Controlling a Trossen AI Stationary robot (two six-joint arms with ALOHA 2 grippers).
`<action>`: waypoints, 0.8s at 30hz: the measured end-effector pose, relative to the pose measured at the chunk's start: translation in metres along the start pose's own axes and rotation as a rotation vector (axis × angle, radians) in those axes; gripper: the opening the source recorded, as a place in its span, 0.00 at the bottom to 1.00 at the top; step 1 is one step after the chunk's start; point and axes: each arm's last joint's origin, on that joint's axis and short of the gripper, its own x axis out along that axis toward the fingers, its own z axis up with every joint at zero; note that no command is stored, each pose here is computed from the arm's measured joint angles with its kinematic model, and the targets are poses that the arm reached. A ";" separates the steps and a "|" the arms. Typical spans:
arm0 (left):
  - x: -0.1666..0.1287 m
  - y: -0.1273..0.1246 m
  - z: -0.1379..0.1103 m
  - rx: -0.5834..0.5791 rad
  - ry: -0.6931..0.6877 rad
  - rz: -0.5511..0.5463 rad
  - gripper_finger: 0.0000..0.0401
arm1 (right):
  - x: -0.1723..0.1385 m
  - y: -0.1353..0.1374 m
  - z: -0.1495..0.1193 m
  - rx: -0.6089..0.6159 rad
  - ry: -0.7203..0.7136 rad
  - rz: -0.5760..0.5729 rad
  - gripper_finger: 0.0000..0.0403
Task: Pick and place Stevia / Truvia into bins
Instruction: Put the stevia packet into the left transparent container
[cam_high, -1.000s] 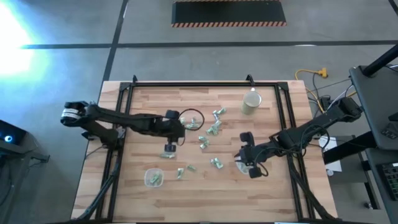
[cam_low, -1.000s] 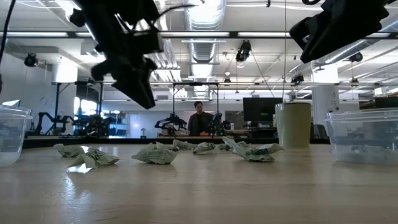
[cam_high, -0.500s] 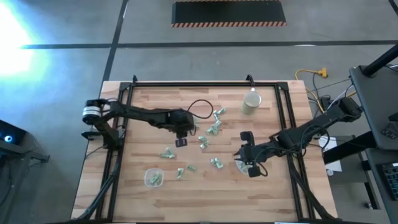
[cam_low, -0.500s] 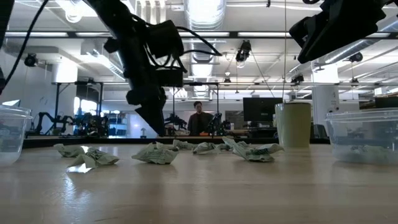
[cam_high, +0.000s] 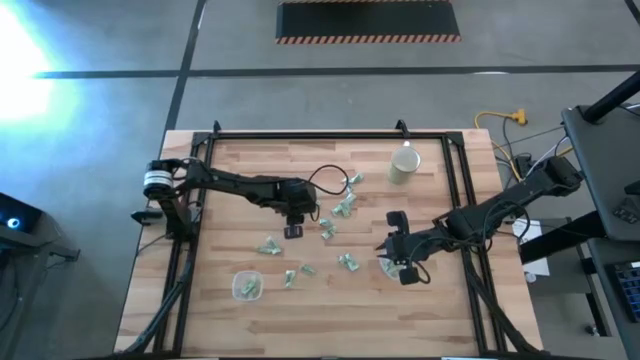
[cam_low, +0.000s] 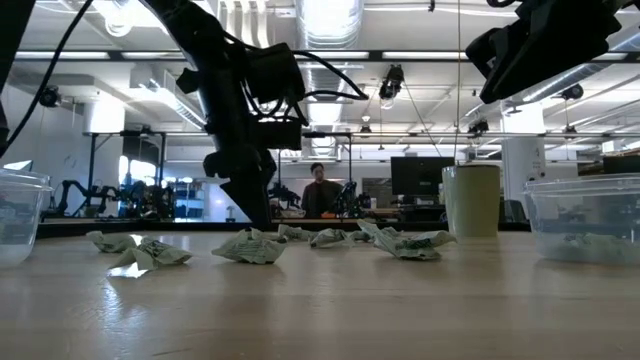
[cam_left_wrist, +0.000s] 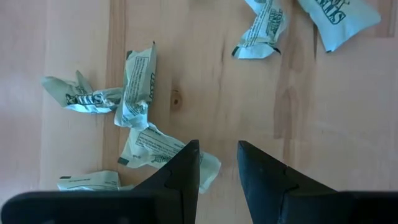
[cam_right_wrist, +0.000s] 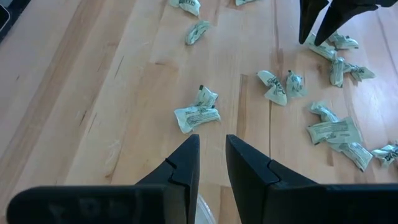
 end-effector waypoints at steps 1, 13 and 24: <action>0.000 0.000 0.000 0.001 0.001 0.001 0.23 | 0.000 0.000 0.000 0.000 0.000 0.000 0.17; 0.011 0.000 -0.006 0.048 0.044 0.026 0.23 | 0.000 0.000 0.000 0.001 -0.001 0.001 0.17; 0.011 0.003 -0.006 0.049 0.057 0.137 0.23 | 0.000 0.000 0.000 0.001 -0.002 0.001 0.17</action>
